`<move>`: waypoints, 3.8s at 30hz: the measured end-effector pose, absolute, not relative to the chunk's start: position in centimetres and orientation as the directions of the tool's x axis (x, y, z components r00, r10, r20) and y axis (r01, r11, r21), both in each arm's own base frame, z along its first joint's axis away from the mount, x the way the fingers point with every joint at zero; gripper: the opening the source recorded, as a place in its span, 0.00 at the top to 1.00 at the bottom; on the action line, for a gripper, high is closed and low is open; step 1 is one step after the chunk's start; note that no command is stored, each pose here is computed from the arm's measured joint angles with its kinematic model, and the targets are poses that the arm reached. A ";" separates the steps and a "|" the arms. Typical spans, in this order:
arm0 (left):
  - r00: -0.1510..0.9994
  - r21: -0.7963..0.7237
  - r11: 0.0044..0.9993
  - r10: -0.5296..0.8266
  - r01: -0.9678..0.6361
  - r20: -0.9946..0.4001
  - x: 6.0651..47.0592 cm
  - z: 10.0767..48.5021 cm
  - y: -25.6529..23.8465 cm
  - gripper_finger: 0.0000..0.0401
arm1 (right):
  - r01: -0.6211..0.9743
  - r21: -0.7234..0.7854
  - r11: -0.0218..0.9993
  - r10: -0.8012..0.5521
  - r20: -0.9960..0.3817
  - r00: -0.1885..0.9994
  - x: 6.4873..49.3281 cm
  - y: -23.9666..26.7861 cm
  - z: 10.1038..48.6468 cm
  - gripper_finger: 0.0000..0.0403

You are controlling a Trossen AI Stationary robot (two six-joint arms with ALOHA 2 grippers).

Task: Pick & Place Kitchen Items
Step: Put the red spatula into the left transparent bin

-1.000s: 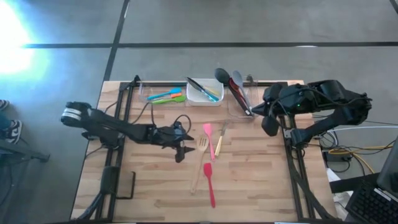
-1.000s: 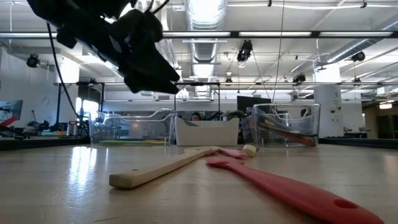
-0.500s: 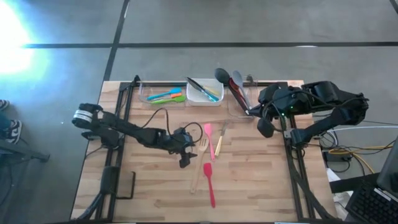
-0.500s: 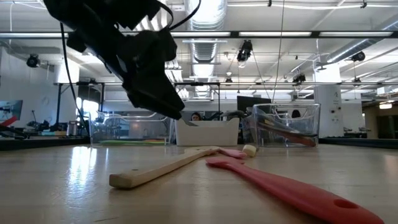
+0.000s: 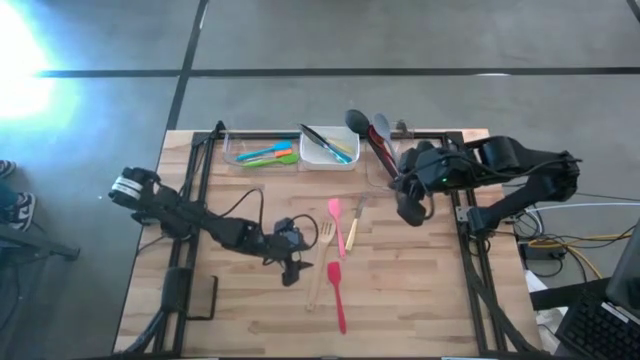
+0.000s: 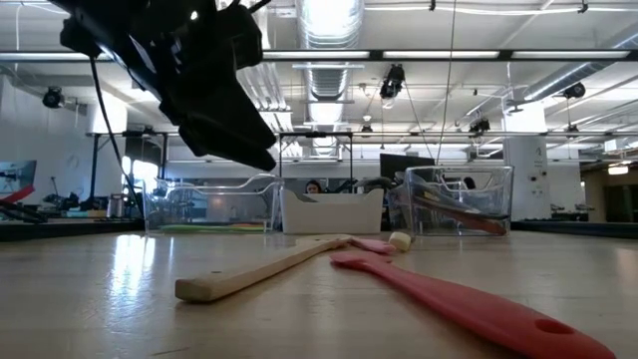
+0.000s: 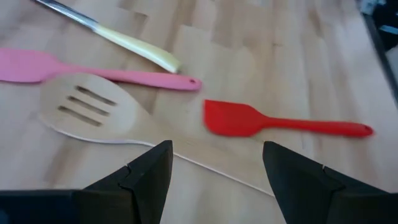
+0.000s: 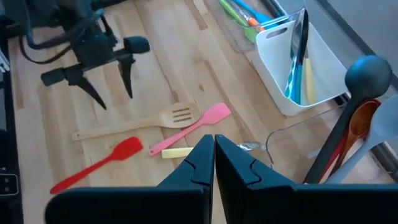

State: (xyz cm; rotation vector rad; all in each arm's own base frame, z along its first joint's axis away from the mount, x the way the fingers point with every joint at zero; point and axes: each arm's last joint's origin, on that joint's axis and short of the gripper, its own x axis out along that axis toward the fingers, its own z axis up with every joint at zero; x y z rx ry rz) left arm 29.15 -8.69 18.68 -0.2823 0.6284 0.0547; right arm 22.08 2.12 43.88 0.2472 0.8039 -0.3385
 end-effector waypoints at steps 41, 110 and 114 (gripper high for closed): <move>0.750 -0.213 0.973 -0.074 -0.090 -0.658 29.4 16.1 -9.8 0.37 | 0.330 0.135 0.934 -0.154 -0.682 0.715 20.5 6.0 44.4 0.98; 0.514 0.118 0.880 -0.155 0.460 -0.844 41.1 17.2 -10.2 0.30 | 0.539 0.061 0.840 -0.328 -0.735 0.594 17.3 6.5 41.3 0.98; 0.513 0.118 0.880 -0.155 0.459 -0.844 41.1 17.2 -10.1 0.29 | 0.544 0.050 0.838 -0.343 -0.726 0.596 17.4 6.5 41.3 0.98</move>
